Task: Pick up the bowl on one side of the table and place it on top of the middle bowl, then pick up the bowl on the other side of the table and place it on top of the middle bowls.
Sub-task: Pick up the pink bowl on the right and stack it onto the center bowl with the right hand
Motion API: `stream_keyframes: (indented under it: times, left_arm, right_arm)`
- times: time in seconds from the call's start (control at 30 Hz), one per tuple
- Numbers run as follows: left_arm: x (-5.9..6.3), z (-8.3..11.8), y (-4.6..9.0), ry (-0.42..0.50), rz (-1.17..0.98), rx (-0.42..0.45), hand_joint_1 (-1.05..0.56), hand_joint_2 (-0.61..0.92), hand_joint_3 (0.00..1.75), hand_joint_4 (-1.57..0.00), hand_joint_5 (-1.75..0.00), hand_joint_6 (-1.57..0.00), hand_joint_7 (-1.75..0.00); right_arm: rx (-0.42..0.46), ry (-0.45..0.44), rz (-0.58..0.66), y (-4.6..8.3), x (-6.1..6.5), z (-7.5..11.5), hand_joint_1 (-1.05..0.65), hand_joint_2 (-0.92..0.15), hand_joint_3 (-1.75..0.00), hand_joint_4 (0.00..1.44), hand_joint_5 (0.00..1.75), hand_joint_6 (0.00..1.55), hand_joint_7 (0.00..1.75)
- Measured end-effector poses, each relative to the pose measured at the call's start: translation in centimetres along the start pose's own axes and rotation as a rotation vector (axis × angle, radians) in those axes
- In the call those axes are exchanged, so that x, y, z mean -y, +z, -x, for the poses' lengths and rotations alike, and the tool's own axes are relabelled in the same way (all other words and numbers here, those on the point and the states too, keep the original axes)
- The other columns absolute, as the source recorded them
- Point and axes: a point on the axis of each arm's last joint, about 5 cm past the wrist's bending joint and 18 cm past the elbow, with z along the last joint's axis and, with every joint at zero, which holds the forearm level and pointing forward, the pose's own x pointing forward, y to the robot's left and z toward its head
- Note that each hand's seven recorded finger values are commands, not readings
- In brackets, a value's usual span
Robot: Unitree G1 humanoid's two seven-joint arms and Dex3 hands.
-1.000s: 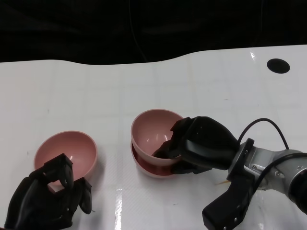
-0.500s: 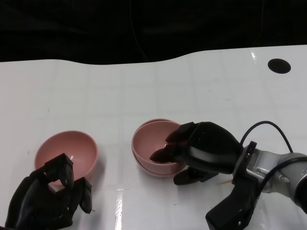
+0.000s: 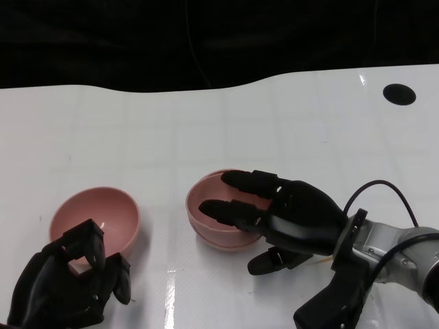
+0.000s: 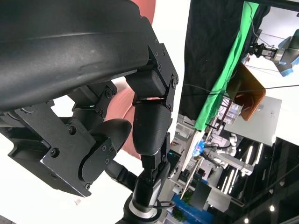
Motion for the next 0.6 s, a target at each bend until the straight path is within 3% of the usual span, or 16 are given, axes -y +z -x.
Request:
stream_keyframes:
  times: [0.27, 0.6]
  left_arm:
    - [0.1, -0.1, -0.1, -0.004, -0.008, 0.006, -0.05, 0.38, 1.45, -0.91, -1.75, -0.82, -1.75]
    - [0.1, -0.1, -0.1, -0.005, 0.008, 0.002, -0.01, 0.38, 1.46, -0.9, -1.75, -0.81, -1.75]
  right_arm:
    - [-0.001, -0.002, 0.003, 0.0, 0.0, 0.2, -0.99, -0.92, -0.59, 0.0, 0.0, 0.09, 0.01]
    - [-0.006, -0.065, 0.017, -0.4, 1.1, 0.4, -0.98, -0.92, -0.59, 0.0, 0.0, 0.07, 0.0]
